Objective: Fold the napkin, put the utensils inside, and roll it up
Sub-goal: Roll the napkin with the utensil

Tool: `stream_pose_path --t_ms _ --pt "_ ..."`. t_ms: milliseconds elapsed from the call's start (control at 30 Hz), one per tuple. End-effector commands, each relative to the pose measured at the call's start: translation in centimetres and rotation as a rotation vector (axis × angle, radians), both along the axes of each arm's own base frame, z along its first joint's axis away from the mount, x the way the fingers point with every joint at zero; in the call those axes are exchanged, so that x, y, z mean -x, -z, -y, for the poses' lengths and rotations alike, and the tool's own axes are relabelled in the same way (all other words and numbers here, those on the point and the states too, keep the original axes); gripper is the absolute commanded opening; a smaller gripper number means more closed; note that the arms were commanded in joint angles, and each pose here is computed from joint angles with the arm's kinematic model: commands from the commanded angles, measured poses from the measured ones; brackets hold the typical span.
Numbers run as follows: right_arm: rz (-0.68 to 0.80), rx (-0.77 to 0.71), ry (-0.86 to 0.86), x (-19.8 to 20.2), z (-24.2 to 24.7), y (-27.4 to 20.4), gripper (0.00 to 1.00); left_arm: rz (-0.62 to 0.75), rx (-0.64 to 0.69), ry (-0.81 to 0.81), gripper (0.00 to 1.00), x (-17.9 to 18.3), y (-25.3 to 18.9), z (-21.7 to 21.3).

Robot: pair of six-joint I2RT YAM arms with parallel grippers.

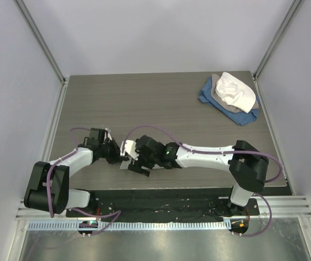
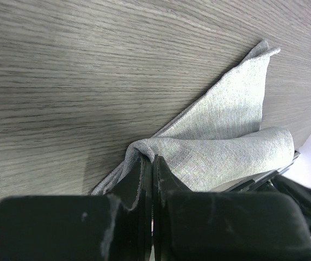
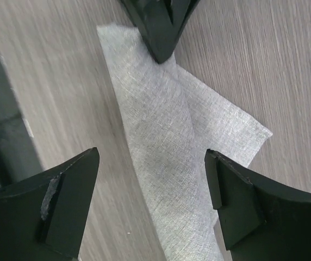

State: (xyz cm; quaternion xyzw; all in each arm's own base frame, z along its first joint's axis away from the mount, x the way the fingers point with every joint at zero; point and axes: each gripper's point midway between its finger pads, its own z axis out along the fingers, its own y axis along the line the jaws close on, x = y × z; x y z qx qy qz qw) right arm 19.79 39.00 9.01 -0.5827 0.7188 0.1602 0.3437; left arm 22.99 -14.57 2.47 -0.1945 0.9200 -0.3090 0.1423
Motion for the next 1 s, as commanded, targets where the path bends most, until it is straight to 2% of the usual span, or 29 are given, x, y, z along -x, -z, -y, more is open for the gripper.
stream_pose_path --t_ms 0,467,733,867,967 --pt "0.196 0.056 0.062 -3.1 0.3 -0.1 0.87 -0.004 -0.008 0.026 0.0 -0.2 -0.3 0.1" --pt "0.113 0.116 -0.021 -1.7 -0.1 3.5 0.83 -0.011 -0.015 0.024 0.0 -0.8 -0.2 0.2" --pt "0.033 0.143 -0.025 -1.4 0.4 5.7 0.77 -0.013 -0.014 0.028 0.0 -1.2 -0.2 0.3" --pt "-0.013 0.152 -0.015 -1.5 1.0 6.6 0.69 -0.013 -0.015 0.03 0.0 -1.3 -0.2 0.3" --pt "-0.088 0.15 -0.035 -0.9 1.1 7.2 0.53 0.008 -0.018 0.038 0.02 -1.7 -0.6 0.3"
